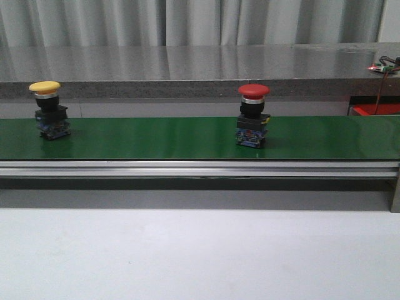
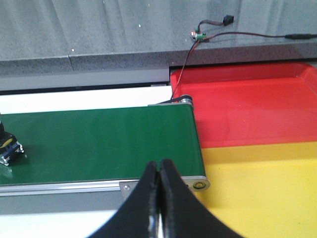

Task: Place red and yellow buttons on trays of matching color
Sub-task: 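Grasp the red button at the belt's end with the right gripper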

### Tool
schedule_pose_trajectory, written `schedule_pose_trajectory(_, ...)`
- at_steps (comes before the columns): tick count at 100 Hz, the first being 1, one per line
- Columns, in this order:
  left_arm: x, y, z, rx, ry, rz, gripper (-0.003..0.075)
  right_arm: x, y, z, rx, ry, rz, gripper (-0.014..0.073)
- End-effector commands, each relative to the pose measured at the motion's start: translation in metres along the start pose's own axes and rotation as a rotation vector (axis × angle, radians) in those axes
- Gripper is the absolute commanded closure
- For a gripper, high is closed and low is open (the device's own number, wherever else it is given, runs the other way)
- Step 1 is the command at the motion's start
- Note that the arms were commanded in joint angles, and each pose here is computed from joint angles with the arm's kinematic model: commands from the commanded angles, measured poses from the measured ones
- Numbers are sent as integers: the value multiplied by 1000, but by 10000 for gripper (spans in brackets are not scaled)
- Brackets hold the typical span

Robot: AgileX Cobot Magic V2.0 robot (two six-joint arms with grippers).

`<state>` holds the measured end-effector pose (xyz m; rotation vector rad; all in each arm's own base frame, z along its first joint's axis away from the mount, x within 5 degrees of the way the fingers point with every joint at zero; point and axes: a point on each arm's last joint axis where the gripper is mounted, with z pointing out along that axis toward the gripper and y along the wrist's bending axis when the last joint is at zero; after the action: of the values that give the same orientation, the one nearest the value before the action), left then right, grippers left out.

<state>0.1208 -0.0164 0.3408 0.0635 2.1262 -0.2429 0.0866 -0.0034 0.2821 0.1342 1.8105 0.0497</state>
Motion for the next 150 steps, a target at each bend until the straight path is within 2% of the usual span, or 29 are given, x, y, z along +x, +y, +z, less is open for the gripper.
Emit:
schedule_pose_trajectory(1, -10, -4, -11, 15, -117, -8, 739, -29, 3, 2, 0, -60, -25, 667)
schedule_pose_trajectory(38, -7, -6, -19, 14, -157, -1, 739, -91, 25, 42, -58, 177, -87, 665)
schedule_pose_trajectory(45, -7, -6, -19, 14, -157, -1, 739, -102, 31, 51, -67, 240, -99, 633)
schedule_pose_trajectory(50, -7, -6, -19, 14, -157, -1, 739, -109, 36, 59, -78, 282, -110, 568)
schedule_pose_trajectory(55, -7, -6, -19, 14, -157, -1, 739, -117, 41, 68, -88, 313, -120, 468)
schedule_pose_trajectory(67, -7, -6, -19, 14, -157, -1, 739, -129, 56, 88, -118, 373, -142, 119)
schedule_pose_trajectory(71, -7, -6, -19, 14, -157, -1, 739, -132, 61, 94, -128, 393, -150, 27)
schedule_pose_trajectory(78, -7, -6, -19, 14, -157, -1, 739, -136, 70, 108, -137, 446, -164, -46)
schedule_pose_trajectory(102, -7, -6, -19, 14, -157, -1, 739, -135, 97, 151, -152, 620, -207, -43)
schedule_pose_trajectory(126, -8, -5, -19, 12, -165, -1, 739, -123, 109, 190, -138, 794, -253, -43)
schedule_pose_trajectory(150, -8, -5, -19, 12, -165, -1, 739, -111, 120, 215, -178, 866, -236, -43)
